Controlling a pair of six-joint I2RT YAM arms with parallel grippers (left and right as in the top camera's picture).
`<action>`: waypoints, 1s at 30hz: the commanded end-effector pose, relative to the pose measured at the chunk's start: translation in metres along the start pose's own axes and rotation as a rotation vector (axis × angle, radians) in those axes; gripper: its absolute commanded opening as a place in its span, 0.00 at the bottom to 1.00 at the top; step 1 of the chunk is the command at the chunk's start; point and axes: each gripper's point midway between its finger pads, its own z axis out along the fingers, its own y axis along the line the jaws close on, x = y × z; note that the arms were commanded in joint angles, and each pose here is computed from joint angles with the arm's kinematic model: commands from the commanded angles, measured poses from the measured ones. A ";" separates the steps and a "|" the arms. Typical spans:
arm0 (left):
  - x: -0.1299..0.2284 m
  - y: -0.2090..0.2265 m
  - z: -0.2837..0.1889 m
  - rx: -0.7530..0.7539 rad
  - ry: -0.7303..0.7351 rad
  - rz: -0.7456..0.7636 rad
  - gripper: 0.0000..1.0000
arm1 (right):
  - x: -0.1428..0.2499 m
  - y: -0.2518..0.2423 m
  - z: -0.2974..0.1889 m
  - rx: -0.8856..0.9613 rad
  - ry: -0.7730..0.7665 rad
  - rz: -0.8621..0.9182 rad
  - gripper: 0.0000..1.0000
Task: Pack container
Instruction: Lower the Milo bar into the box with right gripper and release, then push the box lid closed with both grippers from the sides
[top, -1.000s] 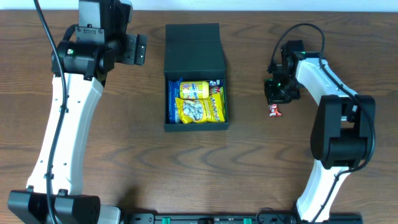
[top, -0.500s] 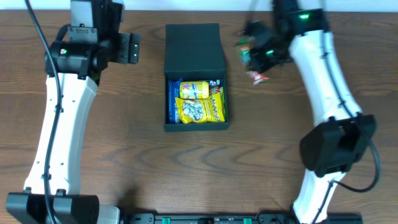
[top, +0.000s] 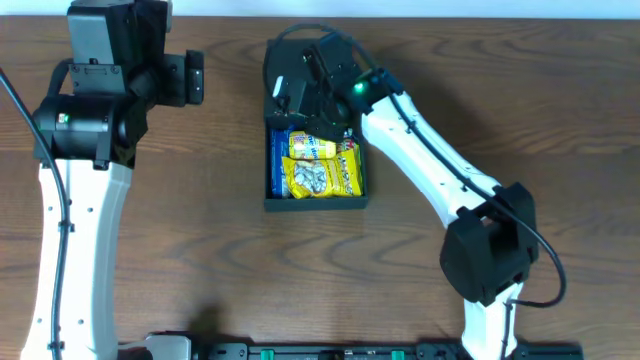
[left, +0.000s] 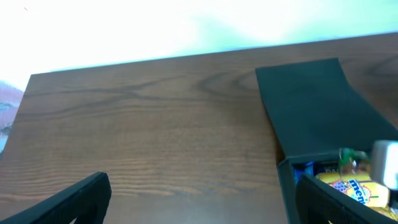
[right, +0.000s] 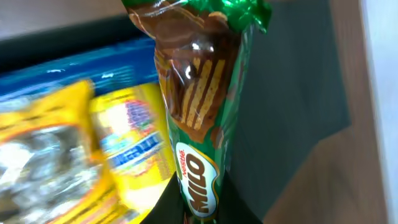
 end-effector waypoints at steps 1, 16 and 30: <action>-0.002 0.002 -0.005 -0.004 -0.009 -0.011 0.95 | 0.012 0.000 0.010 0.028 0.044 -0.137 0.02; -0.001 0.002 -0.003 -0.003 -0.003 -0.011 0.95 | 0.019 -0.045 0.010 0.319 0.121 -0.050 0.99; 0.061 -0.063 0.125 0.297 0.315 -0.224 0.06 | 0.178 -0.092 -0.015 0.155 0.117 1.209 0.01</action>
